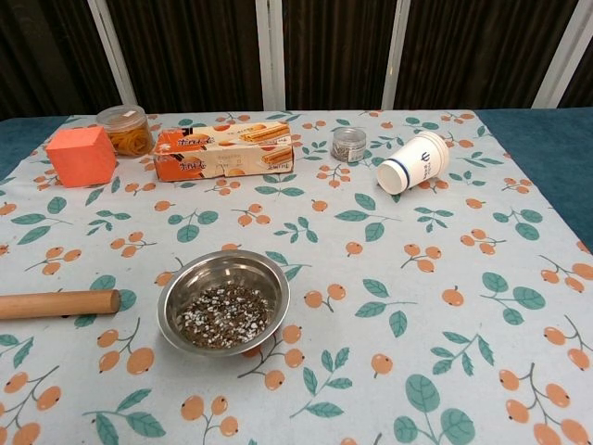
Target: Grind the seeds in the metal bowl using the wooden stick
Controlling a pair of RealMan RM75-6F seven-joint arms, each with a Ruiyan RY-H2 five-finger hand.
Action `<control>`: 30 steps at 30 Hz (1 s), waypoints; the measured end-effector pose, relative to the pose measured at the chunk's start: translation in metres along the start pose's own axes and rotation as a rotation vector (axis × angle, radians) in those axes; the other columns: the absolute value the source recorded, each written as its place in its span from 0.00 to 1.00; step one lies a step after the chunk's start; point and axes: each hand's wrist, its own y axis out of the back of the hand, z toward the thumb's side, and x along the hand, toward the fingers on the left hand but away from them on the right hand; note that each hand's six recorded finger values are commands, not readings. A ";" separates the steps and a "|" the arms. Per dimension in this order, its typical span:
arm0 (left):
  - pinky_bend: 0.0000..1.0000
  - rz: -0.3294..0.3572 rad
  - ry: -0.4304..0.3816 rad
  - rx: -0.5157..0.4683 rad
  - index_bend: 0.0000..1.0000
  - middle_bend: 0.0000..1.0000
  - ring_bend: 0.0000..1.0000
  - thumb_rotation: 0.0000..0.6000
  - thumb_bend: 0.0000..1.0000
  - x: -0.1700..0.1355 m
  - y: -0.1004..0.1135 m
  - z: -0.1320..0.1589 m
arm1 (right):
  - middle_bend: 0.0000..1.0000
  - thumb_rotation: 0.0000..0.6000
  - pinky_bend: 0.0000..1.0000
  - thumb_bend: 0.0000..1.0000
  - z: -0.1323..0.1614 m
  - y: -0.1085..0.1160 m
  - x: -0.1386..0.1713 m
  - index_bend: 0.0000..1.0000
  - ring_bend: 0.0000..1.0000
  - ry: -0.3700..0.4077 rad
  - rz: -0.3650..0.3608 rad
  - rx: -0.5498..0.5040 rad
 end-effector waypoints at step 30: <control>0.89 -0.101 -0.106 0.034 0.39 0.43 0.78 1.00 0.33 0.014 -0.031 0.064 | 0.00 1.00 0.00 0.37 0.000 0.000 0.000 0.00 0.00 -0.001 0.004 -0.002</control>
